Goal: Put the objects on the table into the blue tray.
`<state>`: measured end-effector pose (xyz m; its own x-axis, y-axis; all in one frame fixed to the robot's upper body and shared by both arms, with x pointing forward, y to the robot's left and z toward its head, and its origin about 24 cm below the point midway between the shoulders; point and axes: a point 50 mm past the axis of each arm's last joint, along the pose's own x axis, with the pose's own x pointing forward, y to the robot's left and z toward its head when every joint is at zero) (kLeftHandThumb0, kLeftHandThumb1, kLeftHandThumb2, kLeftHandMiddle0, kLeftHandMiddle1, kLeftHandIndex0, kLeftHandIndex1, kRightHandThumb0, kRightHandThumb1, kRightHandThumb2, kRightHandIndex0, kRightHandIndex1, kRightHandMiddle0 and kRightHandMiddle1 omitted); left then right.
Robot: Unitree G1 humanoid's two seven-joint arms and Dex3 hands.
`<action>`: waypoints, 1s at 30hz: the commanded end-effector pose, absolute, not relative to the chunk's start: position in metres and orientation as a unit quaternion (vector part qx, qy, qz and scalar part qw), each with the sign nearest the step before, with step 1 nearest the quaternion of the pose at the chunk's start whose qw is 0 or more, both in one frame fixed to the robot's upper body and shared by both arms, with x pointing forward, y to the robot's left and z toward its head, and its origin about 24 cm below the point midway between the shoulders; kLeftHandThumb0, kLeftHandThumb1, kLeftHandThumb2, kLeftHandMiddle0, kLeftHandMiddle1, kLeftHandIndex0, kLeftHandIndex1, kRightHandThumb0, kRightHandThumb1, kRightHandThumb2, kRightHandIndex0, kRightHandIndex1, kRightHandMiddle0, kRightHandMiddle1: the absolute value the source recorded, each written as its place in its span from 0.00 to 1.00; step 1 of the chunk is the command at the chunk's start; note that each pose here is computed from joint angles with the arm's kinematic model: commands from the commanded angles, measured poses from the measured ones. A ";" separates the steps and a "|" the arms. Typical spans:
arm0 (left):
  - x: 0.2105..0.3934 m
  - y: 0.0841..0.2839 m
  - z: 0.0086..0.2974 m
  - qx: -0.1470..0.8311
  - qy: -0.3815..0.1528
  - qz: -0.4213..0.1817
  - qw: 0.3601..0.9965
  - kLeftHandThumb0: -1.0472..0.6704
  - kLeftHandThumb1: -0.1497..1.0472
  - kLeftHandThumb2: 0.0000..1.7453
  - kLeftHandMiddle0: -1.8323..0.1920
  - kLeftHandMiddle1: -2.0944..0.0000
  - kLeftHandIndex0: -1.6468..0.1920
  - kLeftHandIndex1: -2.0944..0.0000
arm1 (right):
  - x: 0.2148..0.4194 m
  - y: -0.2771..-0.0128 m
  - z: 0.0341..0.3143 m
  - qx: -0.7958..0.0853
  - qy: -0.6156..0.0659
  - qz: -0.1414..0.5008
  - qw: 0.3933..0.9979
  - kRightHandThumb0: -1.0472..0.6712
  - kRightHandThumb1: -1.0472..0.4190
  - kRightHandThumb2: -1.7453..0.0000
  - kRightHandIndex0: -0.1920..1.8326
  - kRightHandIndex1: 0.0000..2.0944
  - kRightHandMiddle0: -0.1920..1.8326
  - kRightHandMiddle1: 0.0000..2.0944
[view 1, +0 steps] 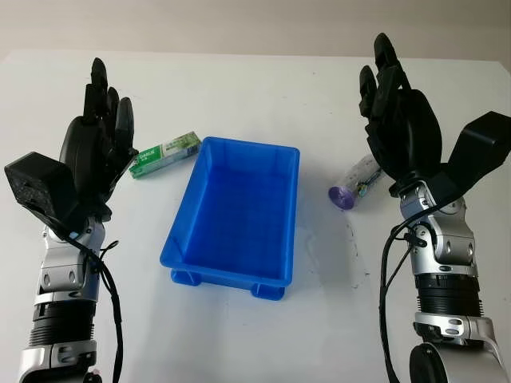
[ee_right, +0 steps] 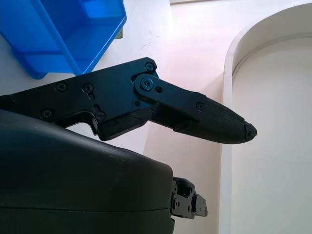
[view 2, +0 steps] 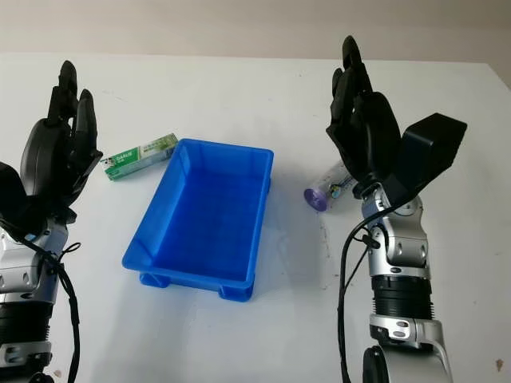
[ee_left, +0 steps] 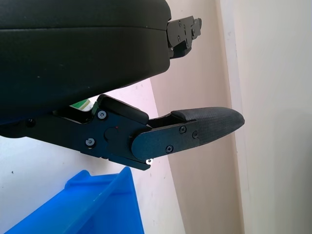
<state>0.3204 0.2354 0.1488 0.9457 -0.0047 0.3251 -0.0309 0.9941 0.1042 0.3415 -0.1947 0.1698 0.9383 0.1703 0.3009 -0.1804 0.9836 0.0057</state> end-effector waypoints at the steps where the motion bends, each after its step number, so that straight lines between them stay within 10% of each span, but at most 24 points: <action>1: 0.318 0.237 0.153 0.064 -0.172 0.007 0.983 0.17 1.00 0.36 1.00 1.00 1.00 1.00 | 0.338 -0.196 0.171 0.018 -0.155 0.087 0.984 0.13 0.00 0.55 0.00 0.00 0.00 0.00; 14: 0.318 0.233 0.151 0.060 -0.164 0.004 0.985 0.17 1.00 0.36 1.00 1.00 1.00 1.00 | 0.337 -0.205 0.176 -0.016 -0.155 0.093 0.983 0.12 0.00 0.57 0.00 0.00 0.00 0.00; 30: 0.313 0.236 0.150 0.066 -0.161 0.008 0.985 0.17 1.00 0.37 1.00 1.00 1.00 1.00 | 0.337 -0.254 0.248 -0.320 -0.148 0.108 0.930 0.12 0.07 0.97 0.00 0.00 0.01 0.02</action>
